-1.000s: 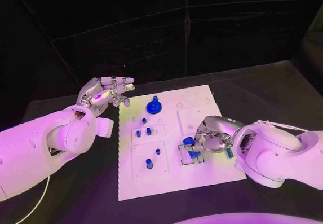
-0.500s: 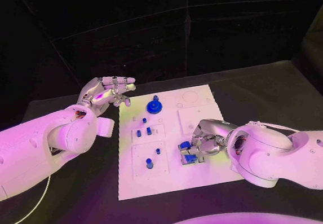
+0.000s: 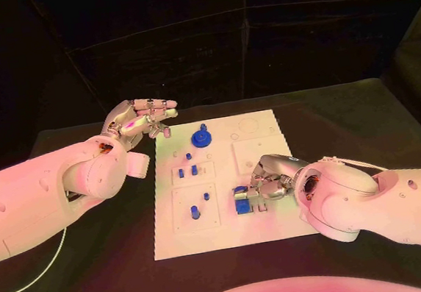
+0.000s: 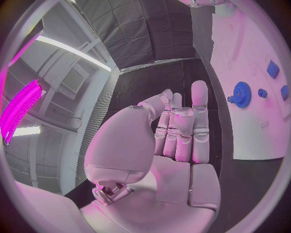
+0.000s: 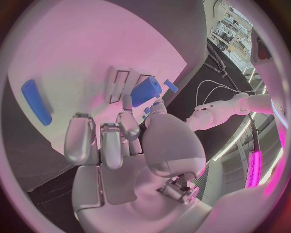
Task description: Assemble the parts on the task board
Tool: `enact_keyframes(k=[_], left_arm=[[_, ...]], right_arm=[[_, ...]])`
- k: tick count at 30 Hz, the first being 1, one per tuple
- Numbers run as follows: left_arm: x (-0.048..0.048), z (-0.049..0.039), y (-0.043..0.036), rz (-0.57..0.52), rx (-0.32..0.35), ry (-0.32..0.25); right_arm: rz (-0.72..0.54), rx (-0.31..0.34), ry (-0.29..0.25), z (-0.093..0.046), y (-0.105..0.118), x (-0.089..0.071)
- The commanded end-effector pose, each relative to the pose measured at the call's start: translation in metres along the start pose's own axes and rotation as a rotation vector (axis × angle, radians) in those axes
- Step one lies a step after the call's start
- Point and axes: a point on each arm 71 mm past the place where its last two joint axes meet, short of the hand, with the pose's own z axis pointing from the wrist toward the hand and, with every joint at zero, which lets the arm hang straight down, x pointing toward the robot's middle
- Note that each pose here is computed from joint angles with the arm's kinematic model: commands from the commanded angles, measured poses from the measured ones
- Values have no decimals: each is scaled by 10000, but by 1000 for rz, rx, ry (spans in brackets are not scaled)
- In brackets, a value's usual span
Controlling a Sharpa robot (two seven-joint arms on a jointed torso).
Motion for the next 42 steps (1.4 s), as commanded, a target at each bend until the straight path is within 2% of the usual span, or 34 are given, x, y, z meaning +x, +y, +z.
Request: enact_keyframes(k=[1,11,20,29,33,42], left_arm=[[12,4,-11,-6,3,12],[13,9,-9,-6,2,12],[10,11,-4,-6,0,13],[15,13,0,-7,-2,15],[14,12,1,-7,-2,15],[10,9,2,-6,-3,14]], right_arm=[[-9,-4,-24,1,0,-26],[-16,-37,-18,-31,23,-26],[-40,-81,11,-80,66,-8],[-79,-62,-19,-47,25,-33],[-93,-57,-16,-34,13,-32],[-91,-92,-4,-25,57,-14]])
